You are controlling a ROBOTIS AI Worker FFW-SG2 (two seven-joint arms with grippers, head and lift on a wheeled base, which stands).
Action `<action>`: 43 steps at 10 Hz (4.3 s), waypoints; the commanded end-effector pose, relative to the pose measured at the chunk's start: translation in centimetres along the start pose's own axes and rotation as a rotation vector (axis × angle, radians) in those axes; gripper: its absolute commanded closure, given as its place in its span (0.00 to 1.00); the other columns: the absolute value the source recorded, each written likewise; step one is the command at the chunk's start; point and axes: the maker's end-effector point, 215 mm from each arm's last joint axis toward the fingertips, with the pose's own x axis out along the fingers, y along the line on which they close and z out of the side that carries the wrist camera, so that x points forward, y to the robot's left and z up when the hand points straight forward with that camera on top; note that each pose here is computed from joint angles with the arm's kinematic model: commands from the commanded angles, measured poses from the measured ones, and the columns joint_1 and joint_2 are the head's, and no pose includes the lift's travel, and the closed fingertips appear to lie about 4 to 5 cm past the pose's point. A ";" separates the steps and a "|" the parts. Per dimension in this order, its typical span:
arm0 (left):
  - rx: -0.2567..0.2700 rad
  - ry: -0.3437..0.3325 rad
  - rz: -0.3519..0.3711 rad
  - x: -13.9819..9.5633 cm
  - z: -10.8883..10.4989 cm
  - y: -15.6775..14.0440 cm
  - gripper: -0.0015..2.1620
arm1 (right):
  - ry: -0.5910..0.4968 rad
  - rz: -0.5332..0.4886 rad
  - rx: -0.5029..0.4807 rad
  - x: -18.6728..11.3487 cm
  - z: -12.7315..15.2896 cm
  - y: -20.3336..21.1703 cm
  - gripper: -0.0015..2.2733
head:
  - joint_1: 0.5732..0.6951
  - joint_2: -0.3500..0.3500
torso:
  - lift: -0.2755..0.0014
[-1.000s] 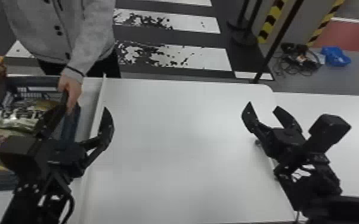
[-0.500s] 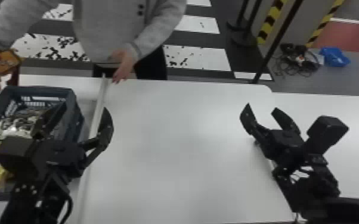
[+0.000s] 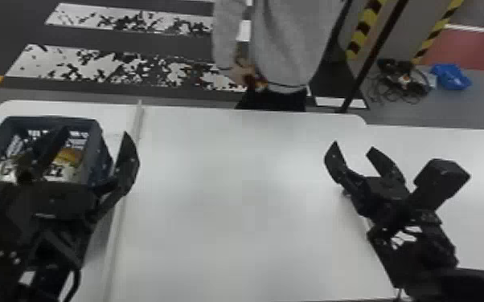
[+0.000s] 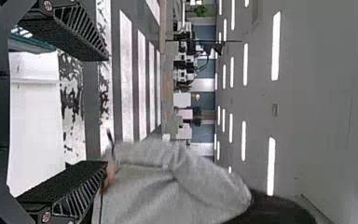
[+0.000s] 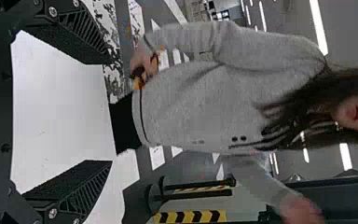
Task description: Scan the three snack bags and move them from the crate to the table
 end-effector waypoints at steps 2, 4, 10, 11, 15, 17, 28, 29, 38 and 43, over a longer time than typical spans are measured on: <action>0.035 0.027 0.094 -2.7 1.3 2.6 0.04 | 0.007 0.008 0.014 0.7 -0.8 0.1 0.06 | 1.00 0.34 | 0.77; 0.057 0.037 0.201 -5.1 2.6 5.6 0.04 | 0.004 0.023 0.020 1.6 -1.3 0.4 0.06 | 1.00 0.38 | 0.77; 0.102 0.184 0.525 -11.7 1.9 13.7 0.04 | 0.010 0.113 0.051 5.2 -4.6 2.7 0.06 | 1.00 0.60 | 0.77; 0.099 0.199 0.606 -12.8 1.4 14.9 0.04 | 0.012 0.124 0.058 5.6 -4.7 3.0 0.06 | 1.00 0.65 | 0.77; 0.026 0.254 0.773 -14.2 -4.8 18.0 0.04 | 0.016 0.147 0.062 6.1 -5.1 4.1 0.06 | 1.00 0.78 | 0.77; -0.004 0.255 0.765 -12.4 -7.1 18.4 0.04 | 0.016 0.139 0.064 6.0 -5.1 3.5 0.06 | 1.00 0.79 | 0.77; 0.016 0.019 0.623 -8.3 1.6 14.1 0.95 | -0.008 0.130 0.075 5.3 -3.4 2.8 0.06 | 1.00 0.70 | 0.77; 0.059 -0.030 0.609 -8.3 3.7 12.4 0.95 | -0.015 0.125 0.074 5.5 -3.1 2.5 0.06 | 1.00 0.68 | 0.77; -0.245 -0.164 0.137 -4.1 3.9 -0.5 0.95 | -0.046 0.066 0.070 6.2 -0.9 -0.3 0.06 | 1.00 0.35 | 0.77; -0.459 0.135 -0.255 -0.5 -8.9 -9.0 0.95 | -0.045 0.071 0.058 6.5 -0.5 0.5 0.06 | 1.00 0.23 | 0.77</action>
